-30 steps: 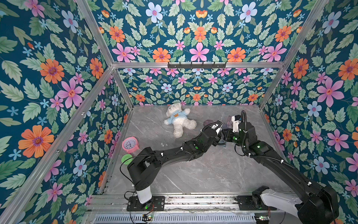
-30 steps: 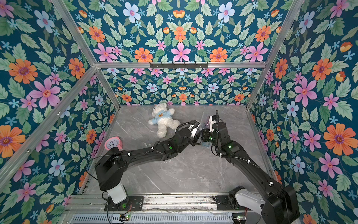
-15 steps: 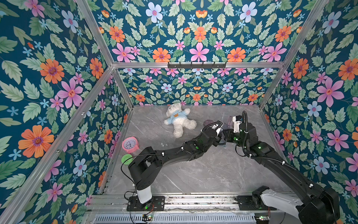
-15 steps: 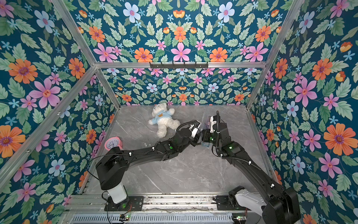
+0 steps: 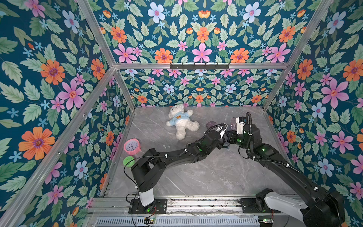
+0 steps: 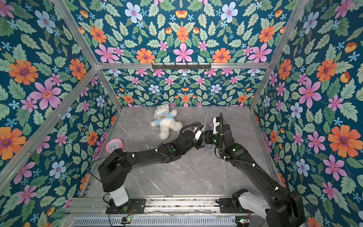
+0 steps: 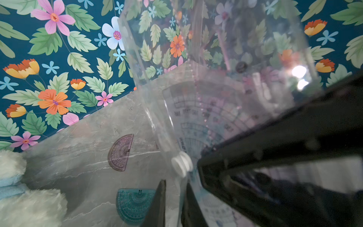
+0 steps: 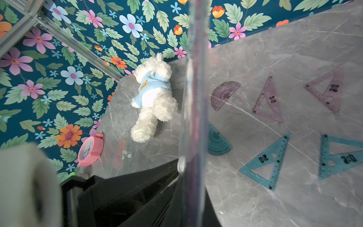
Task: Open the ruler set and take out the ruler
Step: Open the ruler set bag.
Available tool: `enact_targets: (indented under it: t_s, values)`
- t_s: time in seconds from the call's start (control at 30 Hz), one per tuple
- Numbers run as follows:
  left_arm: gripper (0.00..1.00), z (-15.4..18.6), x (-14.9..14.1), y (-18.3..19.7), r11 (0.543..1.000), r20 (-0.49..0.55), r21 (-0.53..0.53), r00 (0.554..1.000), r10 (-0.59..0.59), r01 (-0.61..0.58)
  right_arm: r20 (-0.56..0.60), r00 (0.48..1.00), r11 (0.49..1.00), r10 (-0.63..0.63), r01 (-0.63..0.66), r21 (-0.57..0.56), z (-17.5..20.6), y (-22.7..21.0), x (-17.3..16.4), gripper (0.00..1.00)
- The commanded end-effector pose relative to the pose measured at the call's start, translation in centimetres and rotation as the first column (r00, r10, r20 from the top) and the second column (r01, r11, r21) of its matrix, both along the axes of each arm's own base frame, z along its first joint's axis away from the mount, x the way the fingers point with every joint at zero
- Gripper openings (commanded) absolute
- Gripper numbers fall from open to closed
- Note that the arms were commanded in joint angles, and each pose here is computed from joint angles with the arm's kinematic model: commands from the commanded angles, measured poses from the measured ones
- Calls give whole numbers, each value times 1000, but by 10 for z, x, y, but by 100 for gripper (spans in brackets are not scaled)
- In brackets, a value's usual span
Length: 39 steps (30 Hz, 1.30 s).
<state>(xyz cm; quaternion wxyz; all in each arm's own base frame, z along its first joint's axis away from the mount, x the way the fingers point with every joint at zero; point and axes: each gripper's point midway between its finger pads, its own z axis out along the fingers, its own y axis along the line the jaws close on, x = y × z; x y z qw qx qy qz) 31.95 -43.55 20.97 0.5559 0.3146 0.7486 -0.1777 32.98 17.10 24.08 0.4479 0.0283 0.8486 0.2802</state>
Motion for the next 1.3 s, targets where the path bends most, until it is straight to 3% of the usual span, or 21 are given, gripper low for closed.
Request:
enact_targets:
  t_s: [0.0,0.07,0.6,0.87,1.27]
  values:
    - [7,-18,2,10,997,-28,70,999,29,-27,86,994,993,62,-70,93,30,17,0,7]
    - [0,-17,2,11,998,-26,63,999,33,-31,87,994,993,62,-71,94,30,17,0,8]
    - [0,7,5,22,996,-41,-84,999,26,-30,61,997,995,49,-54,83,19,12,-4,9]
    - [0,25,3,32,978,-44,-207,999,-8,-1,50,998,996,35,-38,76,11,8,-7,9]
    - [0,44,-2,55,952,-20,-307,1000,-2,-5,43,999,997,-10,6,74,0,-4,-8,10]
